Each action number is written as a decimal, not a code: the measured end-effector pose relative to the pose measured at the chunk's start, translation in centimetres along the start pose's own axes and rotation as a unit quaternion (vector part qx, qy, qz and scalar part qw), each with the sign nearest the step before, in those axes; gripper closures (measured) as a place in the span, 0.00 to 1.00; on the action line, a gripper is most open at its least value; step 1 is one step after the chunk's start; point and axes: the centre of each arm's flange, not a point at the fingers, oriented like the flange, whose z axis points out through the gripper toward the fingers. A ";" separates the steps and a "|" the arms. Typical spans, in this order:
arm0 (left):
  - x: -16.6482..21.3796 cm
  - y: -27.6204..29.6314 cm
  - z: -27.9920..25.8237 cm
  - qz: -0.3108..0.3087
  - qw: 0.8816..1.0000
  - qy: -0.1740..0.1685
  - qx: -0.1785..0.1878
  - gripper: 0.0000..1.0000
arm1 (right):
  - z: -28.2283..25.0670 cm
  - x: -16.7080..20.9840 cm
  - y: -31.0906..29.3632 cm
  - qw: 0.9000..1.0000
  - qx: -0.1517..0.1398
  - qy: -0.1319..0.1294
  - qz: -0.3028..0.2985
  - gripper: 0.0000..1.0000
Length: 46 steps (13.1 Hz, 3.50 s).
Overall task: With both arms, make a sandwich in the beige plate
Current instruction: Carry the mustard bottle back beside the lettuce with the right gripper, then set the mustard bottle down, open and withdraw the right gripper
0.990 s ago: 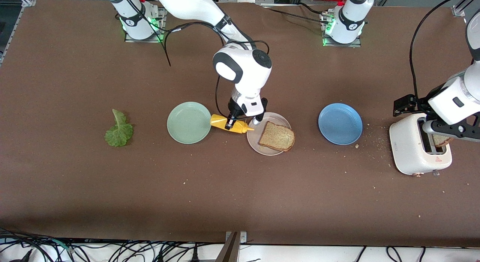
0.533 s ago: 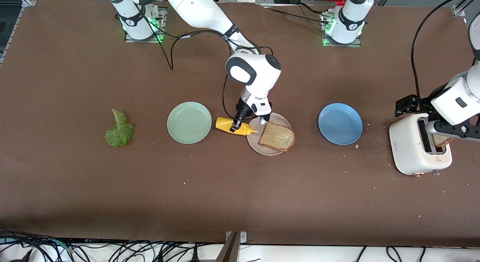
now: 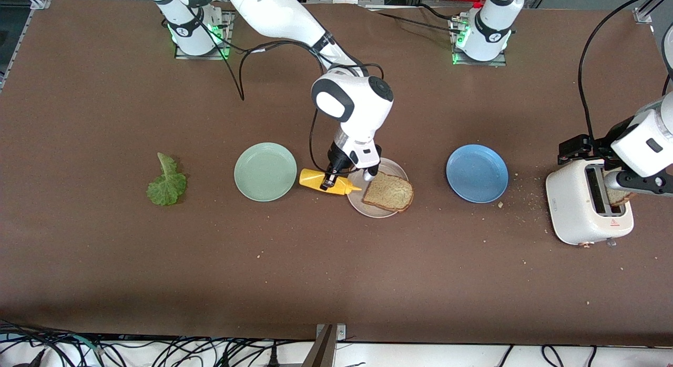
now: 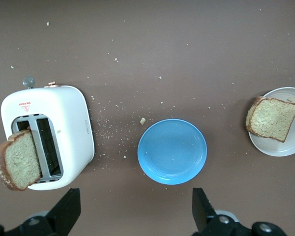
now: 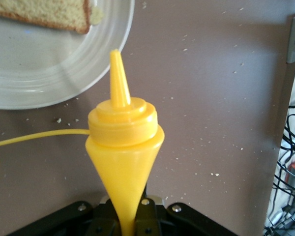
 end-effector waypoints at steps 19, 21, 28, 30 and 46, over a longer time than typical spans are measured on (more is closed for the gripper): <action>0.0 -0.3 0.0 -0.007 1.000 0.000 0.000 0.00 | 21.8 -47.3 17.9 0.723 0.419 0.546 0.062 0.94; 0.0 -0.3 0.0 -0.007 1.000 0.000 0.000 0.00 | 24.5 -49.2 13.3 0.692 0.421 0.583 0.065 0.94; 0.0 -0.3 0.0 -0.007 1.000 0.000 0.000 0.00 | 29.7 -50.8 3.2 0.654 0.372 0.659 0.016 0.94; 0.0 -0.3 0.0 -0.007 1.000 0.000 0.000 0.00 | 30.6 -50.9 2.2 0.656 0.354 0.667 0.000 0.94; 0.0 -0.3 0.0 -0.008 1.000 0.000 0.000 0.00 | 31.9 -55.4 8.3 0.706 0.393 0.587 0.038 0.02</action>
